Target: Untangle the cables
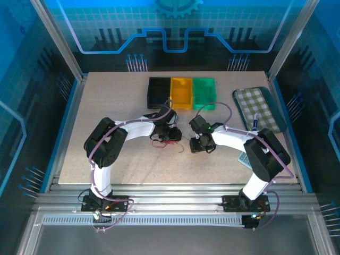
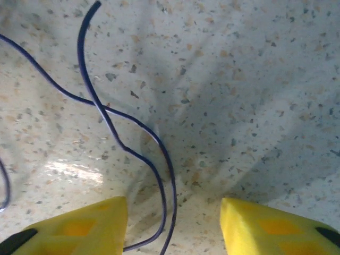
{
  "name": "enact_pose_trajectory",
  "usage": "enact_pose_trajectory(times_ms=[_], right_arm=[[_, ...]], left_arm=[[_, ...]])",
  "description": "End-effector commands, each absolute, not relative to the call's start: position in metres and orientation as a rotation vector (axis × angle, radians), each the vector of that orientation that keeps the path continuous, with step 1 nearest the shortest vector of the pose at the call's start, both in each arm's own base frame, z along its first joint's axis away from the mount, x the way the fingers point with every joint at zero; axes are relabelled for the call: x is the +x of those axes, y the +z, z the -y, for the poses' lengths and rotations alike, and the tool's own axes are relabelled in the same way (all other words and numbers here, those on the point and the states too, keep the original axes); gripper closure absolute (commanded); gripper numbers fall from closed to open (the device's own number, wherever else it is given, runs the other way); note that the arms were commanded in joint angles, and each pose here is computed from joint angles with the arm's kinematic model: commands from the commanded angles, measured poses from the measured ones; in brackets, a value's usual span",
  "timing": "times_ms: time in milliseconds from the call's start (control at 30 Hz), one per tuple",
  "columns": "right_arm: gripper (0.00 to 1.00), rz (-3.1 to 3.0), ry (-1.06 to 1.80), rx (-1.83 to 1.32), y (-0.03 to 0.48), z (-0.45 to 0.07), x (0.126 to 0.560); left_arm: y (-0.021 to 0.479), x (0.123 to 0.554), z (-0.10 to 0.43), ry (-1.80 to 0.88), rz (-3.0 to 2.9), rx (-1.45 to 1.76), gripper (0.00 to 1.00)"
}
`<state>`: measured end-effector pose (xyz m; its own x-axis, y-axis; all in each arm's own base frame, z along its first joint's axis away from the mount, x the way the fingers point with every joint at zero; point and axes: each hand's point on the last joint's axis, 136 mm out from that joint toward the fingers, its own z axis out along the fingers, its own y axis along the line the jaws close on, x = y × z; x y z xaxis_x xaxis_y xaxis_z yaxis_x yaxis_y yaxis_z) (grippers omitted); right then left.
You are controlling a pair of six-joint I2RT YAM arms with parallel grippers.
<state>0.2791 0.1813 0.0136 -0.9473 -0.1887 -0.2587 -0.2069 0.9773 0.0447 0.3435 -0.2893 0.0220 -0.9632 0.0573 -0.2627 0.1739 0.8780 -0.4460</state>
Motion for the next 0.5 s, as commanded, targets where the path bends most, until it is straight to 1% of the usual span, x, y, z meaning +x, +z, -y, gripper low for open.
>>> enact_pose_trajectory(times_ms=[0,100,167,200,267,333,367,467], right_arm=[[0.57,-2.853,0.002,-0.344,0.004,-0.185,0.285],[0.64,-2.858,-0.133,-0.404,-0.002,-0.182,0.28],[0.71,-2.869,-0.195,-0.452,-0.009,-0.181,0.272],[0.75,-2.879,-0.204,-0.46,-0.013,-0.181,0.269],[0.88,-2.907,-0.205,-0.434,-0.022,-0.178,0.263],[0.96,-2.921,-0.168,-0.38,-0.024,-0.176,0.264],[0.99,-2.915,-0.143,-0.348,-0.021,-0.174,0.268],[1.0,-2.856,-0.027,-0.239,-0.003,-0.171,0.283]], left_arm=[[0.02,0.34,0.285,-0.684,-2.846,0.145,0.67],[0.02,0.341,0.283,-0.669,-2.843,0.139,0.67],[0.02,0.342,0.282,-0.664,-2.842,0.138,0.67],[0.02,0.342,0.282,-0.663,-2.842,0.137,0.67],[0.02,0.342,0.284,-0.67,-2.84,0.14,0.67],[0.021,0.343,0.284,-0.676,-2.838,0.139,0.67],[0.021,0.343,0.285,-0.679,-2.837,0.14,0.67],[0.021,0.342,0.285,-0.68,-2.837,0.137,0.67]])
